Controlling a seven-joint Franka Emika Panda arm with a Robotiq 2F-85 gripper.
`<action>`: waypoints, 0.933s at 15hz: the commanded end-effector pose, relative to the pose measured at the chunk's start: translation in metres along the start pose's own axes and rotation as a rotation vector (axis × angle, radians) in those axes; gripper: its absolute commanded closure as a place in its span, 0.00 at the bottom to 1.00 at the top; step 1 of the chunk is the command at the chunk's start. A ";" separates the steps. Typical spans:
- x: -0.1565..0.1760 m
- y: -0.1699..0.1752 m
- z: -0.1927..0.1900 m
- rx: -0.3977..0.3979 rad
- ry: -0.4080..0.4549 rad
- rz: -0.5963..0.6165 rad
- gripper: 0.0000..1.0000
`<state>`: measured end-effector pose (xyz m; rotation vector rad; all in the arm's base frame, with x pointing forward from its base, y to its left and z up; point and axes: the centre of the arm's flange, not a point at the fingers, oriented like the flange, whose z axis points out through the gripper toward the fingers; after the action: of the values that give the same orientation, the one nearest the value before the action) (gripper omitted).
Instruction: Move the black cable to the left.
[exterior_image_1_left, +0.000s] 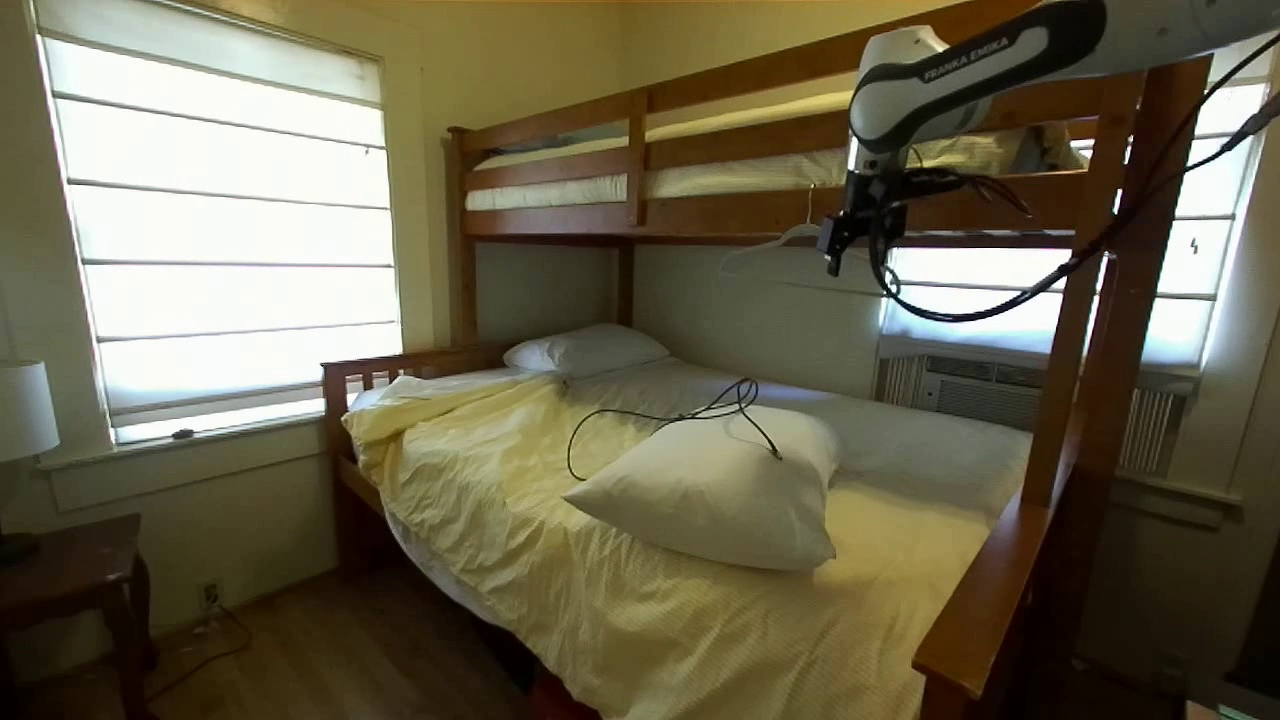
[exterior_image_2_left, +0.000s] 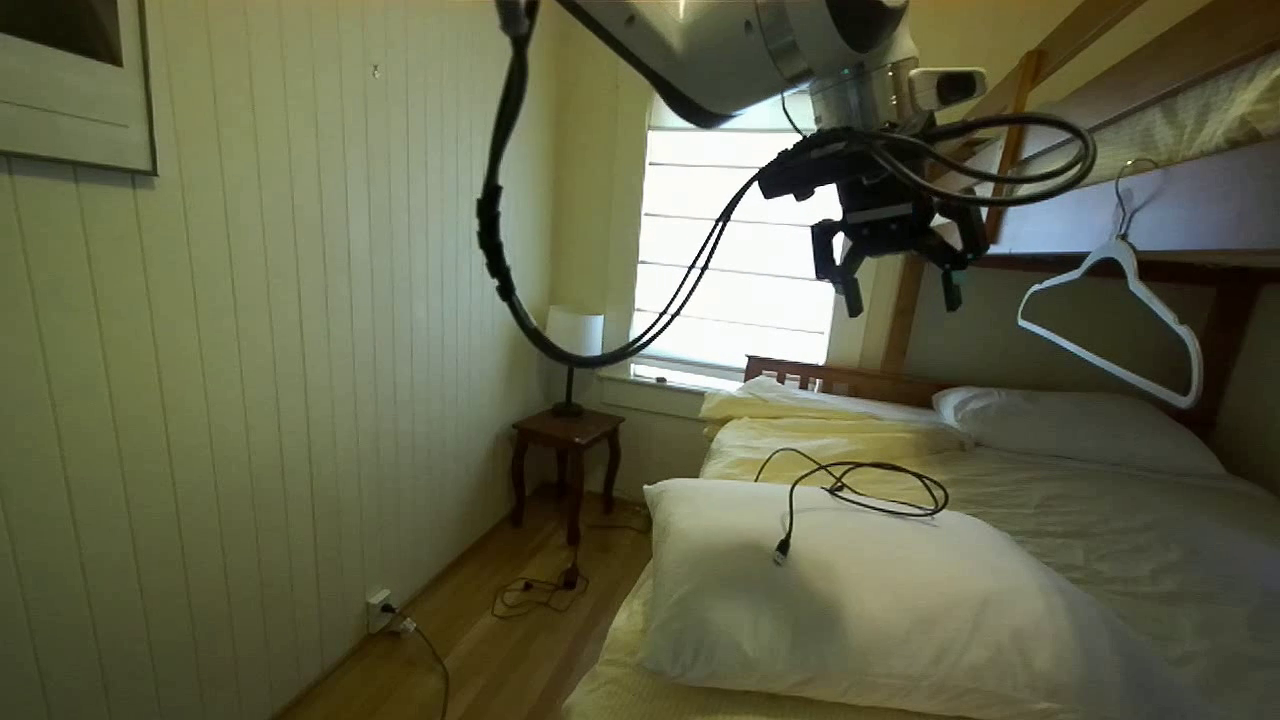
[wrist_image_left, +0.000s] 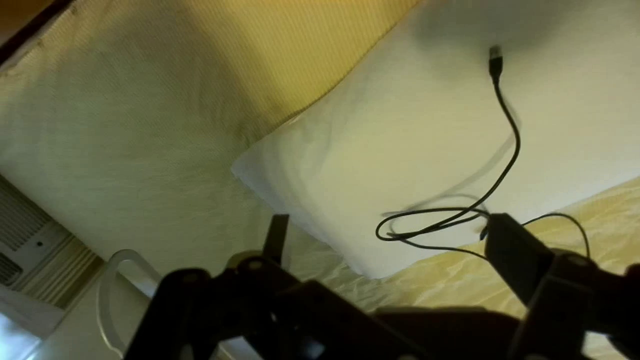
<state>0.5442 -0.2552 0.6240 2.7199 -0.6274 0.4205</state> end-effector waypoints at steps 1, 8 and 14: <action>0.084 0.003 -0.010 -0.067 -0.010 0.100 0.00; 0.139 -0.008 0.005 -0.090 -0.112 0.160 0.00; 0.081 -0.016 0.026 -0.107 -0.116 0.132 0.00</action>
<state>0.6264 -0.2811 0.6248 2.6245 -0.8388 0.2531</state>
